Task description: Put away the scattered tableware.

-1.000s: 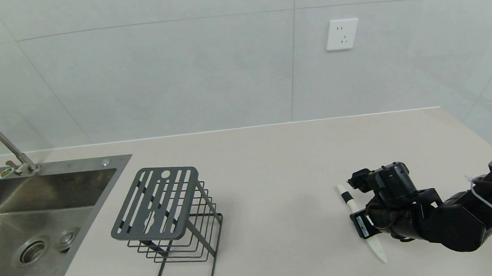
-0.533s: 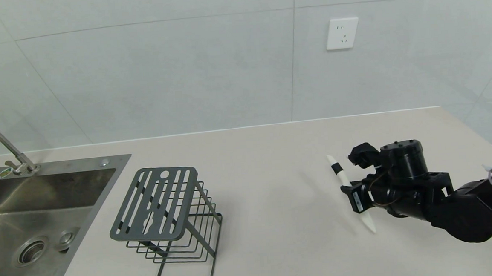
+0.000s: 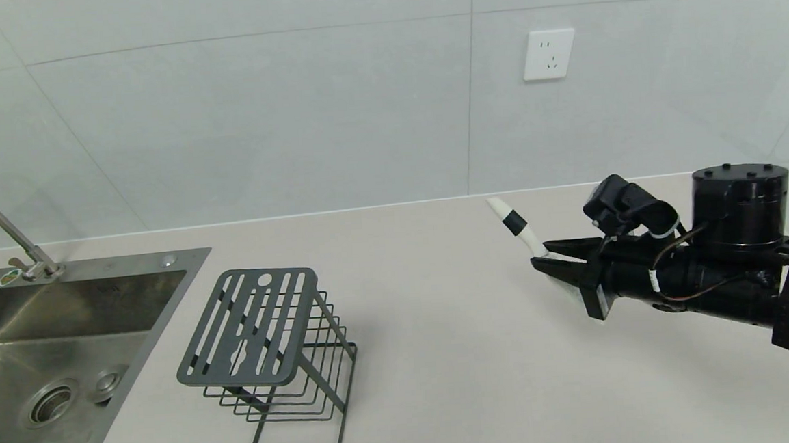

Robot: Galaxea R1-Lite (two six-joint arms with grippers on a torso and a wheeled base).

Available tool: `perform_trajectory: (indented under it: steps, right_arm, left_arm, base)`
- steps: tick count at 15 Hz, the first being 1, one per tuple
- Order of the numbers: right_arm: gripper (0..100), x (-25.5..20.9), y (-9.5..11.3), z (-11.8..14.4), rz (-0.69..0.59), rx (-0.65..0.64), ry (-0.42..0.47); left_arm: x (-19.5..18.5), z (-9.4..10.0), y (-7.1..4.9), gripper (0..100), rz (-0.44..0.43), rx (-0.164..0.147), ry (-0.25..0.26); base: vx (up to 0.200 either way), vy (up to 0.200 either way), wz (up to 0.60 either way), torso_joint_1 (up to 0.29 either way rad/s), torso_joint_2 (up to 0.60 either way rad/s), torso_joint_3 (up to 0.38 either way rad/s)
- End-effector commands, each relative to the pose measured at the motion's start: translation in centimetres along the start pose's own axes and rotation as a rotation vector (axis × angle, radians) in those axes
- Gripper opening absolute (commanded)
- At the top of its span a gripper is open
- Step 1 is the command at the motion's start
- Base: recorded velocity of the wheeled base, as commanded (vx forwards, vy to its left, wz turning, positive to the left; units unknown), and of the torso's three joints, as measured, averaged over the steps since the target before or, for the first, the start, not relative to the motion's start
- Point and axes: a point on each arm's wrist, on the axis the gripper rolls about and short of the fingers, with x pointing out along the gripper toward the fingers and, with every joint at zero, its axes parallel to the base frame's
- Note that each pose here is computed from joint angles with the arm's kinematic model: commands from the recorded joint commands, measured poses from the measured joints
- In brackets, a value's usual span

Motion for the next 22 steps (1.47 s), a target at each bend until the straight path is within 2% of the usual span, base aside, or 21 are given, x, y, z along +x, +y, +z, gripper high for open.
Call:
perform_trajectory:
  steps: [1, 2, 3, 4, 5, 6, 7, 8, 9, 10, 11, 13, 15, 17, 18, 20, 21, 22]
  right_arm:
    - [0, -1.5, -0.1, 1.8, 0.007, -0.048, -0.075]
    - [0, -1.6, -0.1, 2.0, 0.009, -0.05, -0.082]
    - [0, -1.6, 0.0, 2.1, 0.007, -0.055, -0.091]
    - [0, -1.7, 0.1, 2.7, -0.002, -0.067, -0.127]
    - [0, -1.8, 0.7, 3.5, 0.009, -0.08, -0.167]
    - [0, -2.0, 0.9, 3.8, 0.017, -0.087, -0.183]
    - [0, -2.0, 1.5, 4.0, 0.038, -0.098, -0.199]
    - [0, -2.2, 2.1, 4.3, 0.056, -0.128, -0.241]
    - [0, -2.4, 2.2, 4.9, 0.043, -0.199, -0.281]
    - [0, -2.6, 2.0, 5.5, 0.028, -0.246, -0.309]
    - [0, -2.9, 2.1, 6.0, 0.035, -0.254, -0.334]
    - [0, -3.1, 2.6, 6.5, 0.054, -0.265, -0.374]
    - [0, -3.2, 4.1, 7.4, 0.1, -0.27, -0.418]
    - [0, -3.5, 4.8, 7.7, 0.124, -0.27, -0.434]
    - [0, -3.6, 4.8, 7.8, 0.125, -0.269, -0.437]
    - [0, -4.0, 4.7, 8.2, 0.117, -0.232, -0.466]
    - [0, -4.2, 4.7, 8.3, 0.113, -0.231, -0.471]
    - [0, -4.6, 4.7, 8.2, 0.113, -0.231, -0.471]
  left_arm:
    - [1.3, 3.7, 0.0, 100, -0.059, -0.009, -0.024]
    - [2.3, 5.5, 0.0, 100, -0.115, -0.007, -0.025]
    - [3.4, 7.2, 0.0, 100, -0.176, 0.012, -0.023]
    - [4.6, 9.0, 0.0, 100, -0.252, 0.059, -0.033]
    - [6.0, 10.5, 0.1, 100, -0.328, 0.127, -0.038]
    - [7.7, 11.2, 0.3, 100, -0.385, 0.178, -0.024]
    - [9.4, 11.3, 0.5, 100, -0.432, 0.192, 0.008]
    - [11.1, 10.8, 0.7, 100, -0.479, 0.175, 0.053]
    - [12.7, 9.9, 0.8, 100, -0.572, 0.141, 0.097]
    - [14.4, 8.9, 0.6, 100, -0.713, 0.099, 0.113]
    - [15.8, 7.5, 0.1, 100, -0.82, 0.068, 0.117]
    - [17.9, 5.8, -1.5, 100, -0.961, 0.035, 0.077]
    - [19.5, 4.9, -4.0, 100, -1.123, -0.02, 0.047]
    - [21.1, 3.5, -5.4, 100, -1.178, -0.036, 0.051]
    - [21.7, 3.0, -5.7, 100, -1.184, -0.037, 0.051]
    - [24.8, 0.8, -7.0, 100, -1.189, -0.042, 0.038]
    - [26.0, 0.0, -8.0, 100, -1.206, -0.061, 0.024]
    - [27.0, -0.4, -9.1, 100, -1.225, -0.101, 0.009]
  base:
    - [0.0, 0.0, 0.0, 0.0, 0.0, 0.0]
    - [0.0, 0.0, 0.0, 0.0, 0.0, 0.0]
    - [0.0, 0.0, 0.0, 0.0, 0.0, 0.0]
    - [0.0, 0.0, 0.0, 0.0, 0.0, 0.0]
    - [0.0, 0.0, 0.0, 0.0, 0.0, 0.0]
    - [0.0, 0.0, 0.0, 0.0, 0.0, 0.0]
    - [0.0, 0.0, 0.0, 0.0, 0.0, 0.0]
    - [0.0, 0.0, 0.0, 0.0, 0.0, 0.0]
    - [0.0, 0.0, 0.0, 0.0, 0.0, 0.0]
    - [0.0, 0.0, 0.0, 0.0, 0.0, 0.0]
    - [0.0, 0.0, 0.0, 0.0, 0.0, 0.0]
    - [0.0, 0.0, 0.0, 0.0, 0.0, 0.0]
    - [0.0, 0.0, 0.0, 0.0, 0.0, 0.0]
    - [0.0, 0.0, 0.0, 0.0, 0.0, 0.0]
    - [0.0, 0.0, 0.0, 0.0, 0.0, 0.0]
    - [0.0, 0.0, 0.0, 0.0, 0.0, 0.0]
    - [0.0, 0.0, 0.0, 0.0, 0.0, 0.0]
    - [0.0, 0.0, 0.0, 0.0, 0.0, 0.0]
